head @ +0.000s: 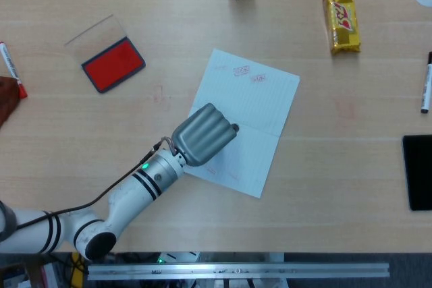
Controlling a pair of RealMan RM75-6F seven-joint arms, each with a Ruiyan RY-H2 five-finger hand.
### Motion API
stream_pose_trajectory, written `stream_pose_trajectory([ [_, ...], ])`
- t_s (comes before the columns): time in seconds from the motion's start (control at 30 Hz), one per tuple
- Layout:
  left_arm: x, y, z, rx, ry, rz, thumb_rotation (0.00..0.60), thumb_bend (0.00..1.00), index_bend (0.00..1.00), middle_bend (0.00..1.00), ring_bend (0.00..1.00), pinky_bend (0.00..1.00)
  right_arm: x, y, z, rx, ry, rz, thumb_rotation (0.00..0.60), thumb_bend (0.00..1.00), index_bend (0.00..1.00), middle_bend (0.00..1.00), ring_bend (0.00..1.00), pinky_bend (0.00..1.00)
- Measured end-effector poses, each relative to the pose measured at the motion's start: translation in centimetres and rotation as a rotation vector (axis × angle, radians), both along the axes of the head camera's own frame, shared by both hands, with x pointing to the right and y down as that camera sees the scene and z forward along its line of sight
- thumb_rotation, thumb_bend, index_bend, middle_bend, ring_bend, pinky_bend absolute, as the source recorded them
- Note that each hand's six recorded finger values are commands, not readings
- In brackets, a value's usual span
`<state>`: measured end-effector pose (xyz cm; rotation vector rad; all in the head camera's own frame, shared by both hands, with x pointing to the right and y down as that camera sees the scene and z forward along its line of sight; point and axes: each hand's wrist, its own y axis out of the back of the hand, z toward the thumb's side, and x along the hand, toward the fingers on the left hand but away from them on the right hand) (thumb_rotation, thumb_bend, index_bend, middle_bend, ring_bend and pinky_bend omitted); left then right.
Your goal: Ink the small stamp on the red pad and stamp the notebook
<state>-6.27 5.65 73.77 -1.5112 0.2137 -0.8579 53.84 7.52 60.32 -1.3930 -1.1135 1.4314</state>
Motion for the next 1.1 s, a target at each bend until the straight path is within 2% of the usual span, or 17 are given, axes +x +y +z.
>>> stream_pose_trajectory([
  [0.23,0.5,1.3,1.3,0.012,-0.028,0.042,0.6,0.34,0.62,1.0,1.0,1.0,0.2,0.2,-0.1,0.001,0.003,0.006,0.6,0.31,0.23,0.33,0.23,0.26],
  [0.87,0.4,3.2,3.4,-0.003,-0.053,0.066,0.6,0.34,0.62,1.0,1.0,1.0,0.5,0.2,-0.1,0.0,0.006,0.012,0.6,0.31,0.23,0.33,0.23,0.26],
  [1.1,0.4,3.3,3.9,-0.014,-0.056,0.064,0.6,0.34,0.62,1.0,1.0,1.0,0.6,0.4,-0.2,0.0,0.007,0.018,0.6,0.31,0.23,0.33,0.23,0.26],
])
